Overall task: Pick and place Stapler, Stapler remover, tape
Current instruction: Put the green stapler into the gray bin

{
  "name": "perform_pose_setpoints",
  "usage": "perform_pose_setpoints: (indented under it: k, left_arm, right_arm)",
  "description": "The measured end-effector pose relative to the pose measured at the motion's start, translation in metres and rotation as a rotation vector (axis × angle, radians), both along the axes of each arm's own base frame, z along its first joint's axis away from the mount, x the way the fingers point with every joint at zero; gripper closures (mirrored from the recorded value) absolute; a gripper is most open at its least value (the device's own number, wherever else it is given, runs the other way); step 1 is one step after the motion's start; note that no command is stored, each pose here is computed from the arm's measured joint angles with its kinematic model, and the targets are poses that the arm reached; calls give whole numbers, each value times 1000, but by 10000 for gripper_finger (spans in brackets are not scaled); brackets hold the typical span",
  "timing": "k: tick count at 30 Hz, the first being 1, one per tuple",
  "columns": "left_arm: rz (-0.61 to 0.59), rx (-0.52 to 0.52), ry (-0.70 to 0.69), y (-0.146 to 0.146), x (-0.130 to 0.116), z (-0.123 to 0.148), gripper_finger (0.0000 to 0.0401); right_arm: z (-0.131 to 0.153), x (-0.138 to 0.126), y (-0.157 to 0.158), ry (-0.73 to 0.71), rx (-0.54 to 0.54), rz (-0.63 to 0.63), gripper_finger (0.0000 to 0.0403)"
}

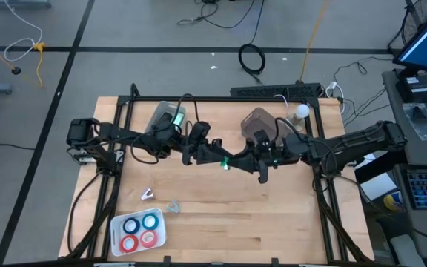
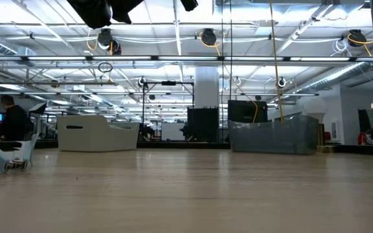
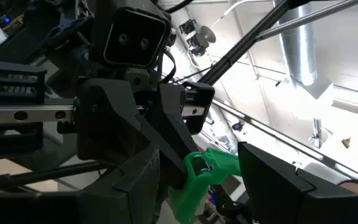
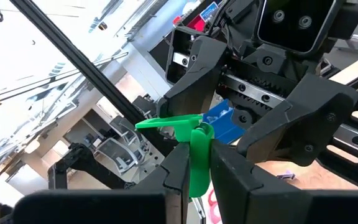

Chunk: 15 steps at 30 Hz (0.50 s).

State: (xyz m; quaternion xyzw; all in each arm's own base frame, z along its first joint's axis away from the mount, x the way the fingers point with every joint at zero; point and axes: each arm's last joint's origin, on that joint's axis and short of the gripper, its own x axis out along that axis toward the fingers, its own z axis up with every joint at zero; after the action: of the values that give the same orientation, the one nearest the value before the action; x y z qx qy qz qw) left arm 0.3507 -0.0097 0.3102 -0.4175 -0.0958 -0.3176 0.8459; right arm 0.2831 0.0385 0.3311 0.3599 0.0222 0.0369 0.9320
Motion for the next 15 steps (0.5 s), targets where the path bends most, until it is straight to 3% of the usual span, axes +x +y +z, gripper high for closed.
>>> perform_pose_setpoints:
  k: [15]
  left_arm:
    - [101, -19, 13, 7, 2, 0, 187]
  right_arm:
    - [0, 0, -5, -4, -53, -136, 358]
